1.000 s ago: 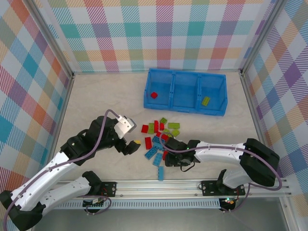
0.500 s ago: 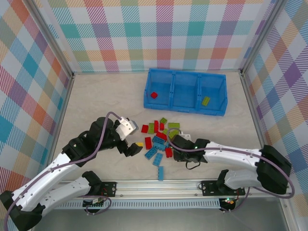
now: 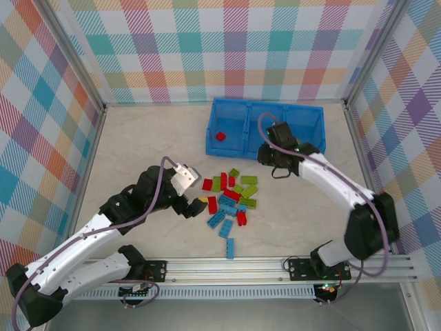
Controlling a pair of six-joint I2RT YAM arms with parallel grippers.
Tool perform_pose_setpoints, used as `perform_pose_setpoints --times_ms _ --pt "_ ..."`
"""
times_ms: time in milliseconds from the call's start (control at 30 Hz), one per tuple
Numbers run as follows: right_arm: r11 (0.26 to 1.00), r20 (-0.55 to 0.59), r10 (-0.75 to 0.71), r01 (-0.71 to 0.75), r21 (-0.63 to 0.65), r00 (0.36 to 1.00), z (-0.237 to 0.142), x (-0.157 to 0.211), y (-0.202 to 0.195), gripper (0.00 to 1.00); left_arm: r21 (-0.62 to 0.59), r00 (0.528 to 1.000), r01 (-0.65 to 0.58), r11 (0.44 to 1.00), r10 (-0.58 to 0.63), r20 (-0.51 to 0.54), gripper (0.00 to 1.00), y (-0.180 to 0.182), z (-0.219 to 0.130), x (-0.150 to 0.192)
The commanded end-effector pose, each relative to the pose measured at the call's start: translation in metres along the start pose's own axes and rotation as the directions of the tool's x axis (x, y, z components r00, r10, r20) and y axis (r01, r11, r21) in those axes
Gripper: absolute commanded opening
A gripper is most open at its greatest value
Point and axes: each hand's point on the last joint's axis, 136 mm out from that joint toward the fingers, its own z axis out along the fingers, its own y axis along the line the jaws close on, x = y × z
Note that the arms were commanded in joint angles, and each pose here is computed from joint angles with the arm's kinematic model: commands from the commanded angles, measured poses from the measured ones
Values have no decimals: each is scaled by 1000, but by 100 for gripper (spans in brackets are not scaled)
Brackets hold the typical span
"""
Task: Sort the legos into containers by color
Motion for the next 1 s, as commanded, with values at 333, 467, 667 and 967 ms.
perform_pose_setpoints --times_ms 333,467,667,967 --pt "1000 -14 -22 22 11 1000 76 -46 -5 36 -60 997 27 998 -22 72 100 9 -16 -14" --pt "1000 -30 -1 1 11 1000 88 -46 -7 43 -71 999 17 997 -13 47 100 11 -15 -11" --pt "1000 -23 12 -12 -3 1000 82 -50 -4 48 -76 999 17 997 -14 46 100 12 -16 -10" --pt "983 -64 18 -29 -183 998 -4 19 22 48 26 990 -142 990 142 -11 100 -6 -16 6"
